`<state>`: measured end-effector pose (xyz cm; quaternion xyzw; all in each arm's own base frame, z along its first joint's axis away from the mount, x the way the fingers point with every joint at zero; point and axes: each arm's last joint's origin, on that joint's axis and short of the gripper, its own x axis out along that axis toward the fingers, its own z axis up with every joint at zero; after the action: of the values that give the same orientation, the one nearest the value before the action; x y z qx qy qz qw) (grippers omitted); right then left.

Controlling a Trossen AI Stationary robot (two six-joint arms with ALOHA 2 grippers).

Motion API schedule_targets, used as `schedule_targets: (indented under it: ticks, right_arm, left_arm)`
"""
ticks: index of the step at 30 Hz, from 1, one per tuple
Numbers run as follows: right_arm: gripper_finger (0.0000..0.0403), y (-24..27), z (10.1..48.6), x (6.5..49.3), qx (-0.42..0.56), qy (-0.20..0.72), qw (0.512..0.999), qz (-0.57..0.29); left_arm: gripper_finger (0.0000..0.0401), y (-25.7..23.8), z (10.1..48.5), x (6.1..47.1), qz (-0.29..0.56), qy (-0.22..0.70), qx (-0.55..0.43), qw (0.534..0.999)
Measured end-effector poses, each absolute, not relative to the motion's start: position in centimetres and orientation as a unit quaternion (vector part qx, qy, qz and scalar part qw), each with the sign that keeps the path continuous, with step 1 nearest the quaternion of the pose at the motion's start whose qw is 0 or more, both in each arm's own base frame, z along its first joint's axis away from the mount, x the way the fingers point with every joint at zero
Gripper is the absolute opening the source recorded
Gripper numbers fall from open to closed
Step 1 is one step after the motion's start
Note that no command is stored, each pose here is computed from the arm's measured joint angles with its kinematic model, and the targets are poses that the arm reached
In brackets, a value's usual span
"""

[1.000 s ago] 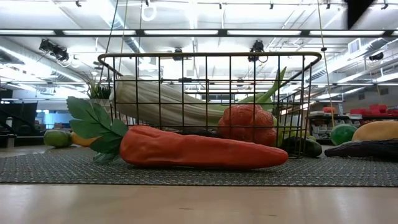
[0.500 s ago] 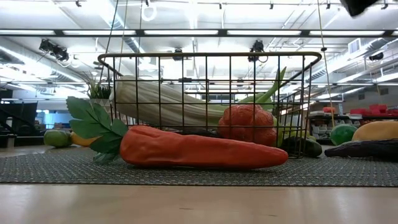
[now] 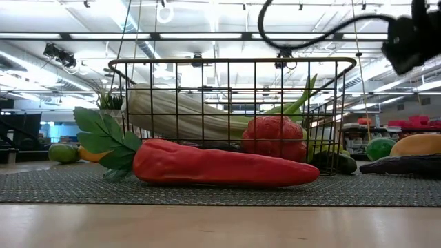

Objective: Build produce basket
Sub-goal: Put the purple eggplant into the gold wire basket

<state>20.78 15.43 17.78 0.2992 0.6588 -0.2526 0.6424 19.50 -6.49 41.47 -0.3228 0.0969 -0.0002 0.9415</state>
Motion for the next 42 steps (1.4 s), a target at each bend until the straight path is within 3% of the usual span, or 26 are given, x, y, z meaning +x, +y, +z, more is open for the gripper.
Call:
schedule_targets:
  ticks: [21, 27, 36, 42]
  right_arm:
    - [0.0342, 13.4, 13.2, 19.8, 0.354, 0.639, 0.629, -0.266]
    - [0.0274, 13.3, 13.4, 19.7, 0.347, 0.643, 0.627, -0.269]
    - [0.0143, 13.4, 14.0, 19.3, 0.354, 0.672, 0.605, -0.237]
    - [0.0132, 13.7, 16.5, 19.5, 0.387, 0.656, 0.61, -0.218]
  left_arm:
    - [0.0177, -6.9, 39.9, 20.7, 0.03, 0.149, -0.353, 0.923]
    - [0.0176, -7.5, 38.4, 22.1, 0.048, 0.184, -0.351, 0.917]
    - [0.0172, -7.8, 38.8, 23.5, 0.034, 0.143, -0.362, 0.921]
    - [0.0172, -8.1, 38.8, 23.4, 0.028, 0.145, -0.364, 0.92]
